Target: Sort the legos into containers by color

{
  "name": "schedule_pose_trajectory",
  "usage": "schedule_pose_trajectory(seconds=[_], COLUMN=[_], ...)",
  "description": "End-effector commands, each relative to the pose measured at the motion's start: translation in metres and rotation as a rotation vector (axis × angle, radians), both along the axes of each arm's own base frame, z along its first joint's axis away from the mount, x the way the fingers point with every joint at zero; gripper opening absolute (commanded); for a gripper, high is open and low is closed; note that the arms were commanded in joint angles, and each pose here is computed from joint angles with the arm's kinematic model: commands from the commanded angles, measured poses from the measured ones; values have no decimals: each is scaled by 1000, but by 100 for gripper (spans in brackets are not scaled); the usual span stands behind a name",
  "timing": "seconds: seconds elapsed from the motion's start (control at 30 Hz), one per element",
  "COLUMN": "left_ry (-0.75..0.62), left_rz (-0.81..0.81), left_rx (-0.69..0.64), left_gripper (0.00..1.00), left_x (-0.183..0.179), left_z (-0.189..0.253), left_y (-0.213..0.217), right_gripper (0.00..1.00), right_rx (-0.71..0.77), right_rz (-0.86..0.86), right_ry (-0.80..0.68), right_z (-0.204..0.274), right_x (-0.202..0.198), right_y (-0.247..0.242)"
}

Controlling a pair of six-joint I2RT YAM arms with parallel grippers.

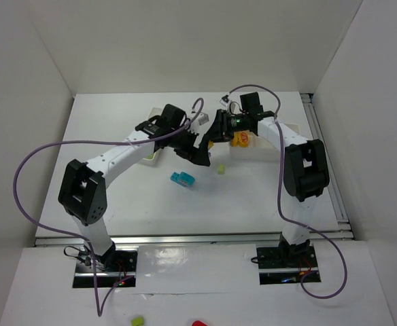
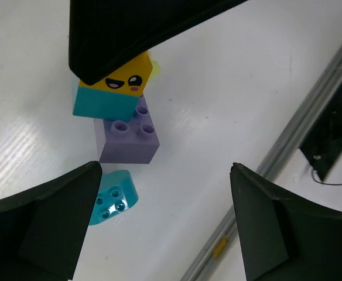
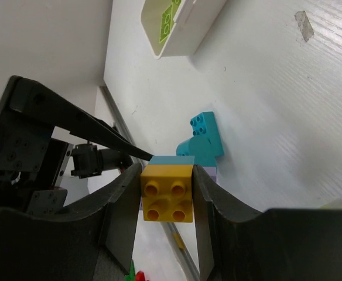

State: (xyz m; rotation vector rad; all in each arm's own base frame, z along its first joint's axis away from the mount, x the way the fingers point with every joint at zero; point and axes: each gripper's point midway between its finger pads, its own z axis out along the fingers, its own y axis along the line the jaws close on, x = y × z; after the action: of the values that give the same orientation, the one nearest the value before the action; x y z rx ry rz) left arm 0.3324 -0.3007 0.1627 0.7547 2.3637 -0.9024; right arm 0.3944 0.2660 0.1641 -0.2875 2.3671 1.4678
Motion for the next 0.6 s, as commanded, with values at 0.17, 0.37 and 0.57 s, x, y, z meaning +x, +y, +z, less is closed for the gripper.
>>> schedule_pose_trajectory(seconds=[0.17, 0.37, 0.57], left_ry=[-277, -321, -295], left_rz=[121, 128, 41], left_rx=[183, 168, 106], left_gripper=[100, 90, 77], left_x=[35, 41, 31], left_z=[16, 20, 15], left_y=[8, 6, -12], right_gripper=[30, 30, 30], right_rx=[33, 39, 40], right_rz=[5, 11, 11], right_ry=[-23, -21, -21], right_z=[37, 38, 38], right_x=[-7, -8, -8], right_y=[0, 1, 1])
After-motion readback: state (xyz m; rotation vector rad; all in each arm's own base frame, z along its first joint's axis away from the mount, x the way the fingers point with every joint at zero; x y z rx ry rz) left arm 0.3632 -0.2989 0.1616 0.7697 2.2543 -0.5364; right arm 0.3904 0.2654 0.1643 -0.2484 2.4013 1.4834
